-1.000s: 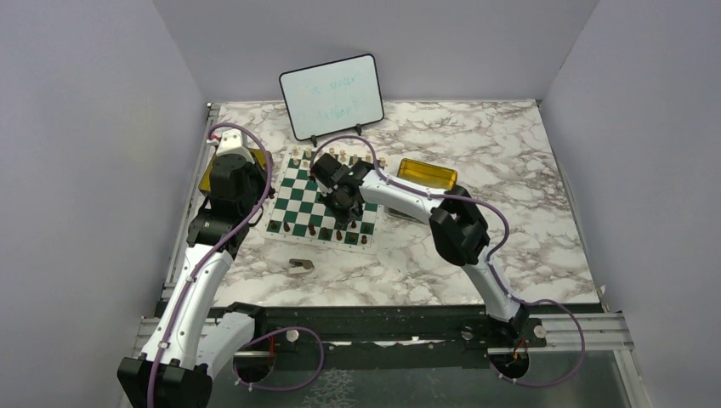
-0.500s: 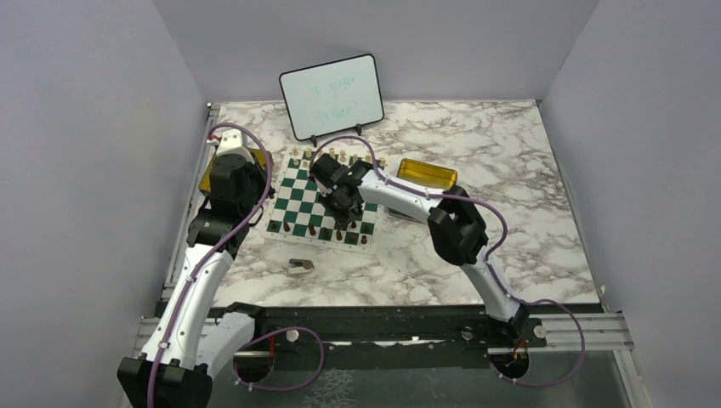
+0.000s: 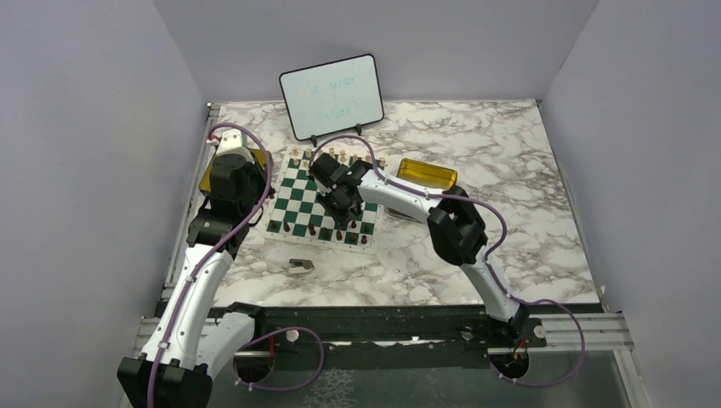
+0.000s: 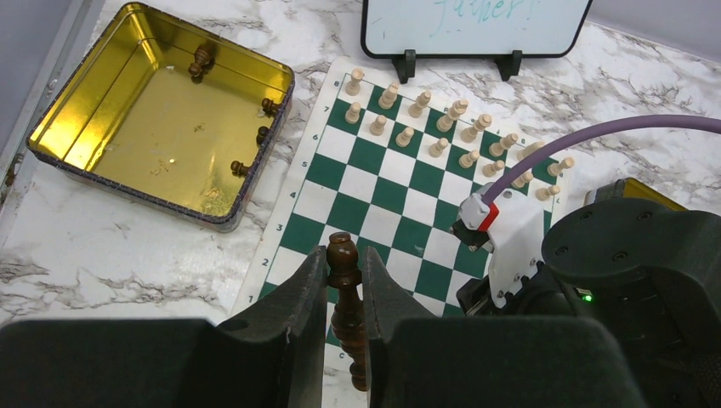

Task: Set up the chess pieces on the board
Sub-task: Place the chess piece on the chessboard.

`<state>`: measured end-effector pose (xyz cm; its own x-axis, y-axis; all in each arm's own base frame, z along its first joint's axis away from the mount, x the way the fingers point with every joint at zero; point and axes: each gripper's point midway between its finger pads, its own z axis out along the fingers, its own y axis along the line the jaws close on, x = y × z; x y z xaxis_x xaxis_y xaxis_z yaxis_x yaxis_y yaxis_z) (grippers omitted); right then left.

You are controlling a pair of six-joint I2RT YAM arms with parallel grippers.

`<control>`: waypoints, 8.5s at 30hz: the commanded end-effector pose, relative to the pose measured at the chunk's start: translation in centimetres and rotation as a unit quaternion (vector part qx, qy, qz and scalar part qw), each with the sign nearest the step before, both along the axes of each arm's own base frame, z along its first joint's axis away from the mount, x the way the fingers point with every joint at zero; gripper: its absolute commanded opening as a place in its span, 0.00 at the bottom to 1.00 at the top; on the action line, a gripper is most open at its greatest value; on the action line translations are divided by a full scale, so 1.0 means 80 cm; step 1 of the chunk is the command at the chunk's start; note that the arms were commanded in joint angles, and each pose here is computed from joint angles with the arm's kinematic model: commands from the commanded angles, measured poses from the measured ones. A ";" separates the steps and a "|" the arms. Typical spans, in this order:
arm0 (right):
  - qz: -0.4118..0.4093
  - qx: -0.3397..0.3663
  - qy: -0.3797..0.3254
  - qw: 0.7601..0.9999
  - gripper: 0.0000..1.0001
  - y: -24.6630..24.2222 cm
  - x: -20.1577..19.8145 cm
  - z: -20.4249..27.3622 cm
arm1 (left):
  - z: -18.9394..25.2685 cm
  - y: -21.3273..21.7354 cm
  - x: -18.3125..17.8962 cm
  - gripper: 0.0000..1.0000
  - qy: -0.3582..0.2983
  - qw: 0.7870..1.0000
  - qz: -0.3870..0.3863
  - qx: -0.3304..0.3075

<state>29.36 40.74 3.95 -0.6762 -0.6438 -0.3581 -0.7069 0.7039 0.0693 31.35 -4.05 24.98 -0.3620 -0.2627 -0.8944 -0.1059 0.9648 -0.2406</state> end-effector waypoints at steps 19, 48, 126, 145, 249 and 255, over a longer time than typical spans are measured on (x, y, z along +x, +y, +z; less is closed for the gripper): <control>-0.071 0.182 -0.195 0.961 0.42 0.006 0.040 0.189 | 0.025 -0.050 0.004 0.11 -0.017 0.993 -0.067 -0.094; 0.376 0.206 -0.739 0.519 0.45 0.020 -0.106 0.362 | 0.071 -0.163 -0.024 0.13 0.035 0.912 -0.236 -0.334; 0.059 0.280 -0.396 0.873 0.01 0.046 -0.020 0.211 | 0.012 -0.018 0.001 0.12 0.000 0.999 -0.030 -0.018; 0.005 0.265 -0.280 0.923 0.01 0.059 0.023 0.105 | 0.001 -0.009 -0.002 0.12 0.004 1.000 -0.013 -0.005; -0.029 0.580 -0.161 0.798 0.54 0.068 -0.049 0.303 | 0.024 -0.137 -0.027 0.15 0.004 0.943 -0.205 -0.261; -0.043 0.571 -0.169 0.803 0.52 0.066 -0.041 0.298 | 0.037 -0.148 -0.034 0.16 0.002 0.931 -0.224 -0.287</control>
<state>25.81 46.04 25.81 -0.4559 0.2229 -0.8617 -0.7746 0.3775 0.5075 29.35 -14.62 25.46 -0.5601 -0.4996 -0.6608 0.1940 0.6964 -0.6910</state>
